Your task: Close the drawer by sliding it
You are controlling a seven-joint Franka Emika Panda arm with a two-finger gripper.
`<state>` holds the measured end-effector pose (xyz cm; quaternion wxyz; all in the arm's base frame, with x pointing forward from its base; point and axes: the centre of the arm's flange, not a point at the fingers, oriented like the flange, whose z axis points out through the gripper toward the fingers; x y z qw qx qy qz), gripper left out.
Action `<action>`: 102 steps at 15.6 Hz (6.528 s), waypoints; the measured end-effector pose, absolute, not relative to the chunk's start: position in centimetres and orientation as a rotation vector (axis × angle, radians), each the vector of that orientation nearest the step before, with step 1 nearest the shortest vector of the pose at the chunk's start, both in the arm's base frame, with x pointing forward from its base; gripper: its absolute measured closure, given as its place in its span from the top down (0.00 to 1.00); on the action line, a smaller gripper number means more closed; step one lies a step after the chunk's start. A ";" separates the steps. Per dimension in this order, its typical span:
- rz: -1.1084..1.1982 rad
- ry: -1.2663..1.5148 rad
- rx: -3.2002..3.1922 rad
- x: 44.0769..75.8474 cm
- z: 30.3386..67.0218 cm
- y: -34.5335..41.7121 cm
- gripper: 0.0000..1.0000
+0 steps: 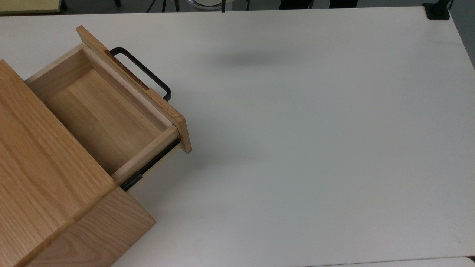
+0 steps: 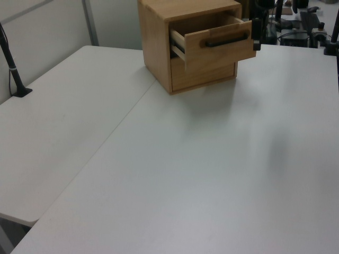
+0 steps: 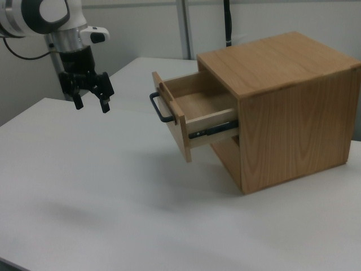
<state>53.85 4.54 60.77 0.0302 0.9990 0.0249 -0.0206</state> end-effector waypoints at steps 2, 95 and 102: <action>-0.064 0.077 3.080 53.9 60.8 4.5 1.00; 0.309 -0.549 2.988 65.2 55.8 1.6 0.04; -0.012 -0.103 3.099 58.4 58.6 3.2 0.04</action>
